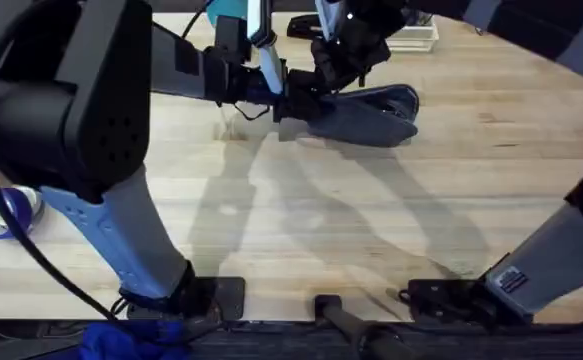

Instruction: Unzip the bag, pick up the pens from the table one at a time and place them inside, then zip the bag closed.

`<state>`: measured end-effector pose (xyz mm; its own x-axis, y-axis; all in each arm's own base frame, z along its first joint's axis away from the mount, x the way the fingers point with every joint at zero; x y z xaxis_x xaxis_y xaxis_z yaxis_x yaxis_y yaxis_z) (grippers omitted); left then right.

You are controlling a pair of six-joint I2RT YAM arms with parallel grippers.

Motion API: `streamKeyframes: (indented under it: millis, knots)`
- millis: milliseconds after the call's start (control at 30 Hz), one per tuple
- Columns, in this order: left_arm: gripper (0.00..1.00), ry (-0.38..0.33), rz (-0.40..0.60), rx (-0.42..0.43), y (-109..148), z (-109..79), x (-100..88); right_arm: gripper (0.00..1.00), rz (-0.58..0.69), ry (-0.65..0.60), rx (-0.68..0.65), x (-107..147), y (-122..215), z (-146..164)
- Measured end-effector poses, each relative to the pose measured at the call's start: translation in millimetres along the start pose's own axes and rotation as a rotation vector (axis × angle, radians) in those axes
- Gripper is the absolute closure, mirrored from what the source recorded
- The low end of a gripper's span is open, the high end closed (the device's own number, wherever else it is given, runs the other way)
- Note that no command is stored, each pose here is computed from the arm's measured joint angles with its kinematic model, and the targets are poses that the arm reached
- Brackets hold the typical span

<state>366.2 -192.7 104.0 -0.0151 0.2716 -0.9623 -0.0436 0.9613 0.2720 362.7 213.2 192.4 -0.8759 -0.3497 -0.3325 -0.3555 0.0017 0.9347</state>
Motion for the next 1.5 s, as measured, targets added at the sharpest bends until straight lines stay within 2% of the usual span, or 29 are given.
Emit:
streamKeyframes:
  millis: [500,933,1500]
  knots:
    - [0.959,-0.004,-0.004,0.002,-0.3,-0.1,-0.8,0.968,0.047,-0.028,0.026,8.8,3.8,-17.3]
    - [0.959,-0.002,-0.003,-0.001,0.8,0.5,-0.3,0.968,0.133,-0.113,0.099,22.1,0.5,-56.1]
    - [0.959,0.028,-0.008,-0.003,3.2,1.3,-0.3,0.968,0.194,-0.185,0.195,38.7,12.2,-82.5]
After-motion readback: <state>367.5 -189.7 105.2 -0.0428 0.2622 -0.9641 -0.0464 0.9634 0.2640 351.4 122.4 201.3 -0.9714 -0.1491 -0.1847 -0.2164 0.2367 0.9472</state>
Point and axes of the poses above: each hand's point on the last joint's axis, 136 mm out from that joint toward the fingers, its own y axis back along the fingers, its own z axis along the line the jaws close on, x = y × z, the point moved 5 cm from there along y, back along the fingers
